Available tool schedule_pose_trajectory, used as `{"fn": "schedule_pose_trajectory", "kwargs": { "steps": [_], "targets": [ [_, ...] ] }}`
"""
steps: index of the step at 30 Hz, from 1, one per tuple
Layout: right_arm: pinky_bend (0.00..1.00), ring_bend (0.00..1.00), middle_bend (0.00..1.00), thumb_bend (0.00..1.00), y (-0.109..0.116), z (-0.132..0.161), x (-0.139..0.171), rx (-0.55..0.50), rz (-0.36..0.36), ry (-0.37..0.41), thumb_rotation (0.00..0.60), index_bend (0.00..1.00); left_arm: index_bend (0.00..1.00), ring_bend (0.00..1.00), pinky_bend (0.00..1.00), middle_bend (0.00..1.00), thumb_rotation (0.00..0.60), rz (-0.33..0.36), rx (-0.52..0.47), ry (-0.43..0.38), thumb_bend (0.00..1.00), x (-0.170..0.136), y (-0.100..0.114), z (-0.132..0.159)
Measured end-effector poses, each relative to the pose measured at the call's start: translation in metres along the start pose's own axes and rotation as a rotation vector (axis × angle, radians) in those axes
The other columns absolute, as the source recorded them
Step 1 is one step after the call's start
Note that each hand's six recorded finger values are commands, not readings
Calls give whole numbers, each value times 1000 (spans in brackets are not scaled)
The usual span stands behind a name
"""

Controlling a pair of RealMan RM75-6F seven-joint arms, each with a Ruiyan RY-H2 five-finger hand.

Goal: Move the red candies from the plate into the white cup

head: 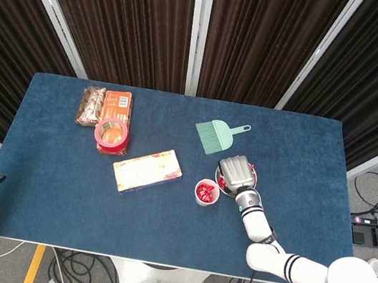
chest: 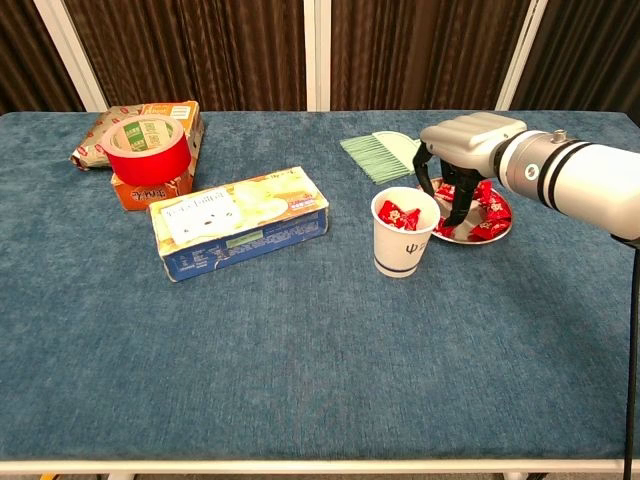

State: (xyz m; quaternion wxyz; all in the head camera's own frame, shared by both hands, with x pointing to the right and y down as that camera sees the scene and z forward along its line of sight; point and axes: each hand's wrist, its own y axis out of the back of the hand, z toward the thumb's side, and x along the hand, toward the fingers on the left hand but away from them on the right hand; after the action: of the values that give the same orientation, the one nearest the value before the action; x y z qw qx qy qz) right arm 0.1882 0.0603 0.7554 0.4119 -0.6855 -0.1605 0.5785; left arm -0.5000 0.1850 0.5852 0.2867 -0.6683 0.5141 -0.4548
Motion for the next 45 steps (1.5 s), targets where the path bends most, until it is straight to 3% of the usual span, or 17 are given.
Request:
{"fn": "schedule_pose_trajectory", "kwargs": {
  "steps": [17, 33, 45],
  "targets": [
    [1000, 1000, 1000, 14, -10, -7, -8, 24, 9, -26, 600, 549, 166, 99, 204, 155, 158, -5, -3, 6, 91, 2, 0, -4],
    [1000, 1000, 1000, 59, -23, -2, -12, 64, 89, -13, 600, 547, 166, 99, 203, 155, 160, -4, 0, 8, 91, 2, 1, -5],
    [1000, 1000, 1000, 175, -29, 0, -12, 89, 144, -11, 600, 595, 166, 99, 203, 156, 160, 1, -1, 6, 90, 2, 2, -5]
  ]
}}
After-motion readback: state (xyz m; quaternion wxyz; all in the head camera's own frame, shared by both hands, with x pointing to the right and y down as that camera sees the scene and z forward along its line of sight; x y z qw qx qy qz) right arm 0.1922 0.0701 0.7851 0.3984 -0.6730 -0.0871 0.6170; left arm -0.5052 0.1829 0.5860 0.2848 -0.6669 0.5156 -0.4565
